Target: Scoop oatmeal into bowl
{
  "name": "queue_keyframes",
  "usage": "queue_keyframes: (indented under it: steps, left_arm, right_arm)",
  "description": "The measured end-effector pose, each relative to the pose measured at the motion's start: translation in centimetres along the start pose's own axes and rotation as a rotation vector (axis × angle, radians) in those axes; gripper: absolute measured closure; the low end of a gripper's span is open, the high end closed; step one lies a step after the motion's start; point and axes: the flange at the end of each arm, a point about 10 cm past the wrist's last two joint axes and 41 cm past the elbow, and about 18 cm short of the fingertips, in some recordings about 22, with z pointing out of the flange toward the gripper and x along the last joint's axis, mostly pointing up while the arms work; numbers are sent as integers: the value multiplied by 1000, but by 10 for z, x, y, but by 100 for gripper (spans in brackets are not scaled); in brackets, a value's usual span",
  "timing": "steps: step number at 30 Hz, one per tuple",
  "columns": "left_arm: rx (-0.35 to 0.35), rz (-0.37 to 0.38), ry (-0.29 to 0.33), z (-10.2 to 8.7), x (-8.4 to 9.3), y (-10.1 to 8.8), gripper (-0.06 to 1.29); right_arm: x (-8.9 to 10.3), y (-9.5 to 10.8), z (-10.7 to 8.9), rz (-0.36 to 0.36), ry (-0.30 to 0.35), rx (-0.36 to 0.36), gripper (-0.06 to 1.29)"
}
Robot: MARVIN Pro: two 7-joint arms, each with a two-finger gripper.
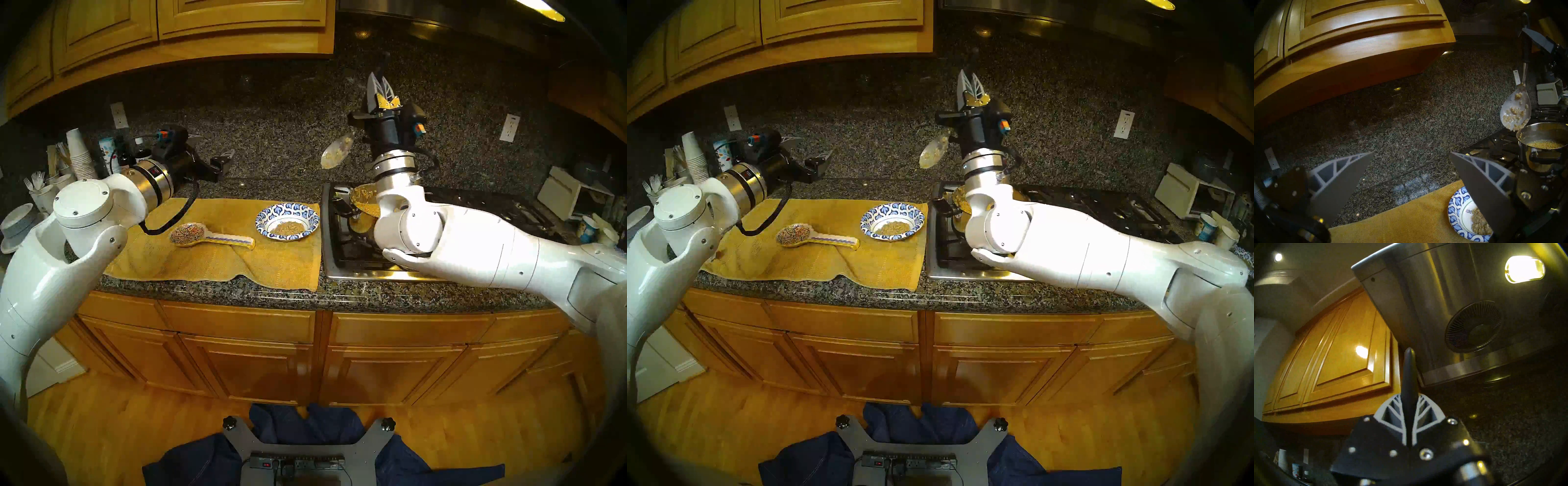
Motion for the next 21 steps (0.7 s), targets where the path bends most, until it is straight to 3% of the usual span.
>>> queue_keyframes:
  steps: [9,21]
  left_arm:
    - [0,0,0,0,0,0,0]
    - [0,1,0,0,0,0,0]
  right_arm:
    - [11,37,-12,-68,-17,-50,126]
    - [24,85,-44,-155,-64,-90,126]
